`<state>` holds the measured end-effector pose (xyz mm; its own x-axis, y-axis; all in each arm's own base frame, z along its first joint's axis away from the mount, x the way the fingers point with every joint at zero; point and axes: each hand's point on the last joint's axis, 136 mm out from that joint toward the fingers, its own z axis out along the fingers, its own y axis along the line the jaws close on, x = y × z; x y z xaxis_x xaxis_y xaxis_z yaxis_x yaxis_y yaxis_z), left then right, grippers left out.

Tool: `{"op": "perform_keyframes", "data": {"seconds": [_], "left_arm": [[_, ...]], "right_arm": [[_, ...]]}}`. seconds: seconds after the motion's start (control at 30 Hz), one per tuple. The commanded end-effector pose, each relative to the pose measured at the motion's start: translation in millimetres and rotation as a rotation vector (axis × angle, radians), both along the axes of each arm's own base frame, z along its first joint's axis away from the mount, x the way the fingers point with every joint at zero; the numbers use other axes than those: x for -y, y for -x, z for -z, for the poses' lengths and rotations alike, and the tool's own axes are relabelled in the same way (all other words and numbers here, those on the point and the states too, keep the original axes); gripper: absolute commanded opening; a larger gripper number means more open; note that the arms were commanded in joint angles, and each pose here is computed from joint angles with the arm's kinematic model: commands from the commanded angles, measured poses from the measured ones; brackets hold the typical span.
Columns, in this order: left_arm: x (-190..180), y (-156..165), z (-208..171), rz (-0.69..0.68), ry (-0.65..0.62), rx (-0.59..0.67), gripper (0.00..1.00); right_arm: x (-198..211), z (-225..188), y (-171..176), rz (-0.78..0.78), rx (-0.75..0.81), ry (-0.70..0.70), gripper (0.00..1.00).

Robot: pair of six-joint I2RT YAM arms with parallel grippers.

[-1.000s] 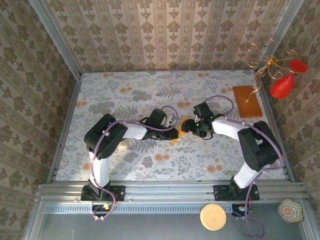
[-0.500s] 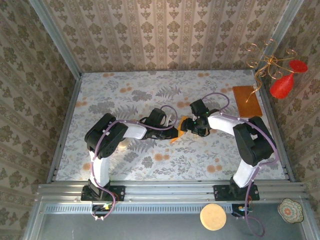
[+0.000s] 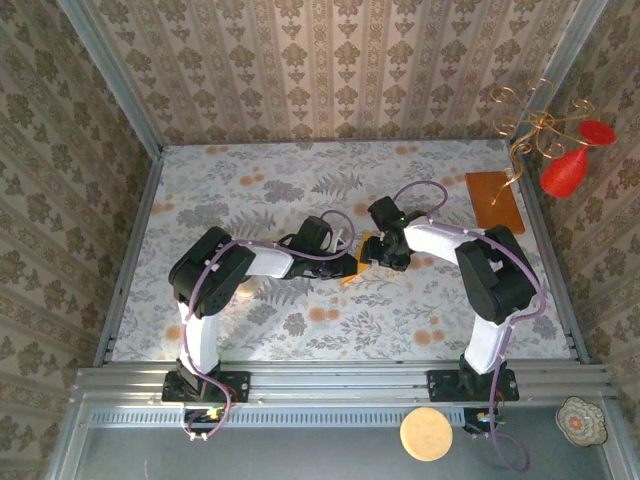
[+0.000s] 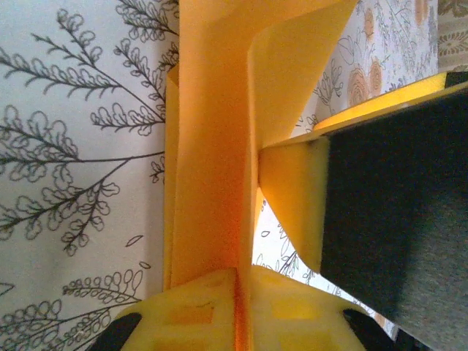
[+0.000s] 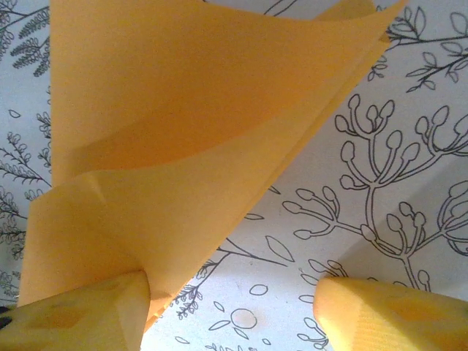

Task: Fold a paper plane with a square sheet of paper (pick it up from the middle)

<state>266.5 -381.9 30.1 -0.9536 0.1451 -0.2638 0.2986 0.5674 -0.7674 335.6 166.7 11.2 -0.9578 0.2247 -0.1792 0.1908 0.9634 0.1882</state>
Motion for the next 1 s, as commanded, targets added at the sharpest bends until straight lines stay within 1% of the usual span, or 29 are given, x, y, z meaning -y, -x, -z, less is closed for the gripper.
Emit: {"op": "perform_keyframes", "data": {"seconds": [0.0,0.2,0.47,0.57,0.67,0.77,0.97], "left_arm": [[-13.1,8.8,5.1,-0.011,-0.044,-0.031,0.16],[-17.4,11.7,3.1,-0.013,-0.058,-0.028,0.20],[-21.8,13.7,-11.8,-0.018,-0.059,-0.014,0.22],[-24.9,15.5,-11.6,-0.022,-0.073,-0.015,0.22],[-28.2,17.7,-3.9,-0.026,-0.089,-0.026,0.18],[-30.6,20.3,4.9,-0.028,-0.103,-0.045,0.15],[-32.1,22.0,13.7,-0.031,-0.110,-0.053,0.11]], "right_arm": [[32.1,53.5,10.2,0.035,-0.069,0.162,0.67],[30.3,56.2,10.1,0.033,-0.076,0.158,0.68],[24.7,53.6,9.5,0.029,-0.072,0.126,0.68],[20.9,51.2,8.8,0.026,-0.067,0.103,0.68],[16.1,45.9,7.3,0.022,-0.057,0.072,0.68],[8.6,30.5,2.8,0.005,-0.025,0.022,0.69],[-8.3,-18.7,-4.8,-0.066,0.089,-0.122,0.70]]}}
